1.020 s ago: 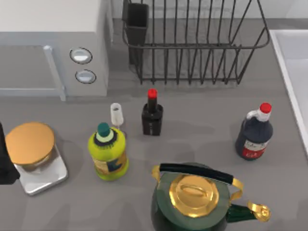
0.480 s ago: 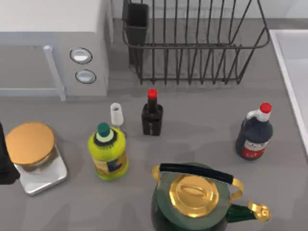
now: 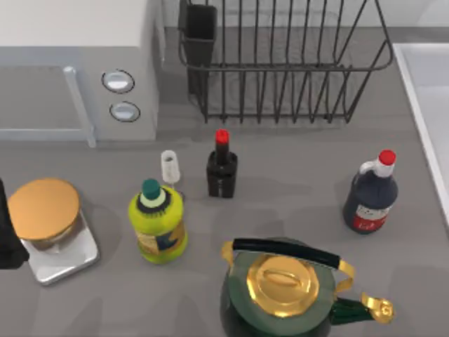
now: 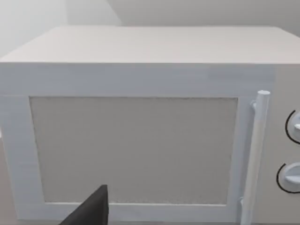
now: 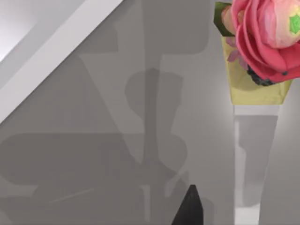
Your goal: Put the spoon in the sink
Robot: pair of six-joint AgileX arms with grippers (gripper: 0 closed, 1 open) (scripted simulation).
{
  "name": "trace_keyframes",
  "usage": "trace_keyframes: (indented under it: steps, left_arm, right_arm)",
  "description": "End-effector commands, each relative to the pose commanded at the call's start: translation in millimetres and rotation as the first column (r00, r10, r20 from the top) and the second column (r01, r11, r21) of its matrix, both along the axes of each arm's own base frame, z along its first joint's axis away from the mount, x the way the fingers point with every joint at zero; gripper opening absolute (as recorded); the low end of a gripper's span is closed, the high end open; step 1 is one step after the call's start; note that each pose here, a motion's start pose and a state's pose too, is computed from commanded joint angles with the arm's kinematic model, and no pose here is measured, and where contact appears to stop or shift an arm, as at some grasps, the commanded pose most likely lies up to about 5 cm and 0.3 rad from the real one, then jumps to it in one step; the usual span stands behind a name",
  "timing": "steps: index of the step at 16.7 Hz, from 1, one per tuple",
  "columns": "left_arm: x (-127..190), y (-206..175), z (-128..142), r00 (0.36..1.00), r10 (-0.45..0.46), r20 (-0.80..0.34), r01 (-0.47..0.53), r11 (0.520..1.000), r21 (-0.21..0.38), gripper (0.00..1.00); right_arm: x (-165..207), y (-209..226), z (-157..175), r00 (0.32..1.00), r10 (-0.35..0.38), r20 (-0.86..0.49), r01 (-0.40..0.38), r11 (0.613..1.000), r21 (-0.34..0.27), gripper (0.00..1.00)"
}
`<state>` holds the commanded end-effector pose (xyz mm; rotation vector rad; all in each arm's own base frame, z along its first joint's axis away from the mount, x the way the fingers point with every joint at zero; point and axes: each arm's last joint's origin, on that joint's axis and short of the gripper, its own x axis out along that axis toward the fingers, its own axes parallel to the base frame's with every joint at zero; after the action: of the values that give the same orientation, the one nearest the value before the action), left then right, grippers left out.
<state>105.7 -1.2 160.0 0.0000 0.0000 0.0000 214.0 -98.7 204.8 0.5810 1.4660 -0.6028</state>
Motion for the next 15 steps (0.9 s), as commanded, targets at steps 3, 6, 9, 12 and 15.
trace_keyframes:
  steps: [3, 6, 9, 12, 15]
  left_arm:
    - [0, 0, 0, 1.000, 0.000, 0.000, 0.000, 1.000, 0.000, 1.00]
    - [0, 0, 0, 1.000, 0.000, 0.000, 0.000, 1.000, 0.000, 1.00]
    - [0, 0, 0, 1.000, 0.000, 0.000, 0.000, 1.000, 0.000, 1.00]
    - [0, 0, 0, 1.000, 0.000, 0.000, 0.000, 1.000, 0.000, 1.00]
    - [0, 0, 0, 1.000, 0.000, 0.000, 0.000, 1.000, 0.000, 1.00]
  right_arm:
    - [-2, 1, 10, 1.000, 0.002, 0.013, -0.002, 1.000, -0.006, 0.00]
    - [-1, 1, 8, 1.000, 0.002, 0.010, -0.002, 1.000, -0.004, 0.00]
    - [11, -3, 12, 1.000, -0.009, -0.007, 0.010, 1.000, 0.003, 0.00]
    - [43, -11, 19, 0.999, -0.020, -0.043, 0.021, 1.000, 0.017, 0.00]
    - [92, -19, 30, 0.997, -0.023, -0.067, 0.025, 0.999, 0.023, 0.00]
